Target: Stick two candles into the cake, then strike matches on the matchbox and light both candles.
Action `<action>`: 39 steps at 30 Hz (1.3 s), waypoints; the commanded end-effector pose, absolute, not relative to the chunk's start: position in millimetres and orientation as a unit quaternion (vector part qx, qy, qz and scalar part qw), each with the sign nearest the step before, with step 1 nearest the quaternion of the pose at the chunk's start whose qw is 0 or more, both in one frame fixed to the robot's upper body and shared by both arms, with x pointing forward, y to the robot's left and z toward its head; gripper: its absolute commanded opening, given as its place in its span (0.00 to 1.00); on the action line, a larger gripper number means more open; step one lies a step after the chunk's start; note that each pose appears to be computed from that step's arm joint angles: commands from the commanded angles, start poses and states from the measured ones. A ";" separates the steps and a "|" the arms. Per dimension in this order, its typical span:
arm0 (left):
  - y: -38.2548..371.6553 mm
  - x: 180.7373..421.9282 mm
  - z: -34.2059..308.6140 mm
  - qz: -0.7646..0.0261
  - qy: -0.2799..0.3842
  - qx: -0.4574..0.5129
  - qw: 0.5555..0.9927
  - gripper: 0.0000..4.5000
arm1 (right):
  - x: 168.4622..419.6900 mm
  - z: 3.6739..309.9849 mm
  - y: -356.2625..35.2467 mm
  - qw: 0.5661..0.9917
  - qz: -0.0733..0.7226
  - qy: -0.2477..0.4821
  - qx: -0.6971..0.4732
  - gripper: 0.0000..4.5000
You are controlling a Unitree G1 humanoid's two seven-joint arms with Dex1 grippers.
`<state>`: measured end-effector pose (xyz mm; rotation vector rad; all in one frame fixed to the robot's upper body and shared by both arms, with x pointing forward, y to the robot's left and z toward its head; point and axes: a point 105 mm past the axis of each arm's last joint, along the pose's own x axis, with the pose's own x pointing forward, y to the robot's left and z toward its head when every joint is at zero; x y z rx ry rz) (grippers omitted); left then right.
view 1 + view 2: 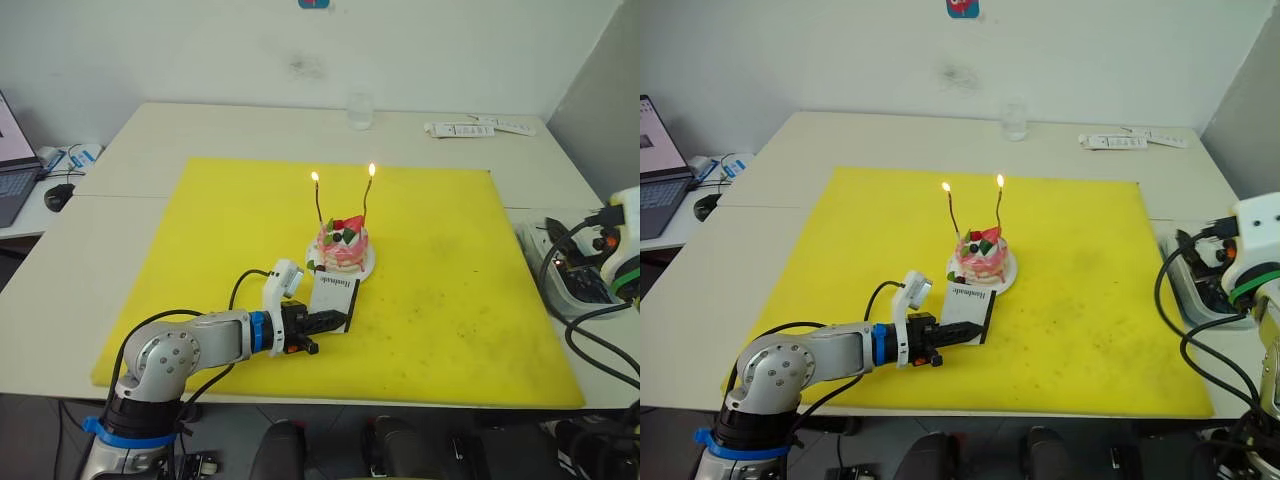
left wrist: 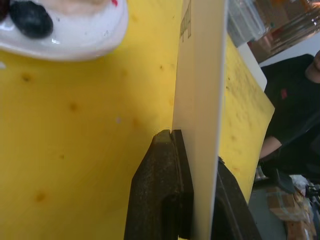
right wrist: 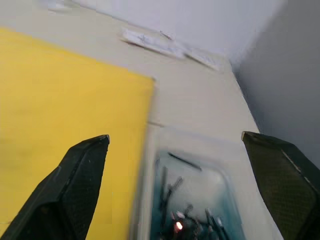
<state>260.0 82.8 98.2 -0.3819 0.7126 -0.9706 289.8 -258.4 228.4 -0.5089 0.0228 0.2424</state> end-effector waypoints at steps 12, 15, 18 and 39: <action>94.6 256.8 110.7 -0.437 0.382 -0.226 0.782 0.38 | 226.3 202.6 -155.3 0.825 0.499 0.104 -0.245 1.00; 98.7 254.2 112.8 -0.432 0.384 -0.225 0.784 0.59 | 227.9 202.3 -150.9 0.822 0.508 0.102 -0.238 1.00; 102.0 250.4 115.9 -0.432 0.385 -0.225 0.784 0.78 | 230.2 200.8 -147.8 0.817 0.515 0.104 -0.239 1.00; 194.3 248.4 168.7 -0.410 0.261 0.079 0.870 0.99 | 232.4 210.4 -152.9 0.799 0.523 0.099 -0.280 1.00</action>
